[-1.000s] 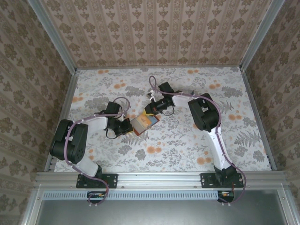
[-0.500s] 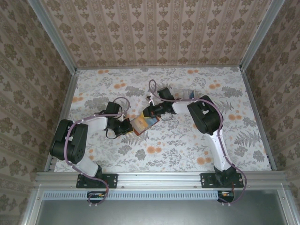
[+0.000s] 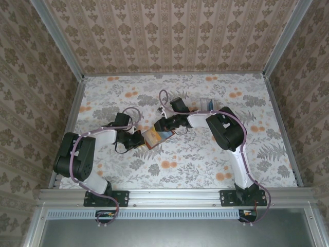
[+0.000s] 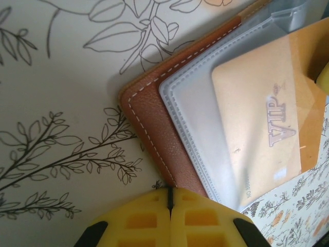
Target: Put the credit cards into the card holder
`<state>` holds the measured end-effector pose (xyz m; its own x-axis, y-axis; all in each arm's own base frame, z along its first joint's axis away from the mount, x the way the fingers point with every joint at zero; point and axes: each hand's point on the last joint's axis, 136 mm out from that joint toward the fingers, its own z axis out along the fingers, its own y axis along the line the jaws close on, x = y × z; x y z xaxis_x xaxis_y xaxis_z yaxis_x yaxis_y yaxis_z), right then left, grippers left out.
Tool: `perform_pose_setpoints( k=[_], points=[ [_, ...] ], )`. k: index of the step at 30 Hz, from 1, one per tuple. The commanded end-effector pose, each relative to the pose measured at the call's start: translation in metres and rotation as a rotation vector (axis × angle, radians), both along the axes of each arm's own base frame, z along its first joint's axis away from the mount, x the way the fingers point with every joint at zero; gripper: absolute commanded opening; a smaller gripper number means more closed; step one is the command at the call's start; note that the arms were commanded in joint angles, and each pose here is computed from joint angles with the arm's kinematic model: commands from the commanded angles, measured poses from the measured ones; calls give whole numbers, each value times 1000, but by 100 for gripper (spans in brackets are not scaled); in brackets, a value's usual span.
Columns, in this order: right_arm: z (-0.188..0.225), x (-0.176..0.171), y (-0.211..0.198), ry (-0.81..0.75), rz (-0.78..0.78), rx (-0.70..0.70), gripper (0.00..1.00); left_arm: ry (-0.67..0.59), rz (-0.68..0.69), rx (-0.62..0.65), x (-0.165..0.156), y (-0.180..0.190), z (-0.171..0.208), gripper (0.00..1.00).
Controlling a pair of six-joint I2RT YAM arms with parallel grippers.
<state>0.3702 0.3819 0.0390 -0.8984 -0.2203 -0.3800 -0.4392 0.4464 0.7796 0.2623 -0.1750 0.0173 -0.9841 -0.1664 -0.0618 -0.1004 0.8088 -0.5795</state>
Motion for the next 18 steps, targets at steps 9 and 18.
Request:
perform_pose_setpoints(
  k=[9, 18],
  points=[
    [18, -12, -19, -81, 49, -219, 31, -30, 4, 26, 1, 8, -2, 6],
    [7, -24, -29, -60, 49, -295, 31, -29, -1, 22, -1, 8, -3, 6]
  ],
)
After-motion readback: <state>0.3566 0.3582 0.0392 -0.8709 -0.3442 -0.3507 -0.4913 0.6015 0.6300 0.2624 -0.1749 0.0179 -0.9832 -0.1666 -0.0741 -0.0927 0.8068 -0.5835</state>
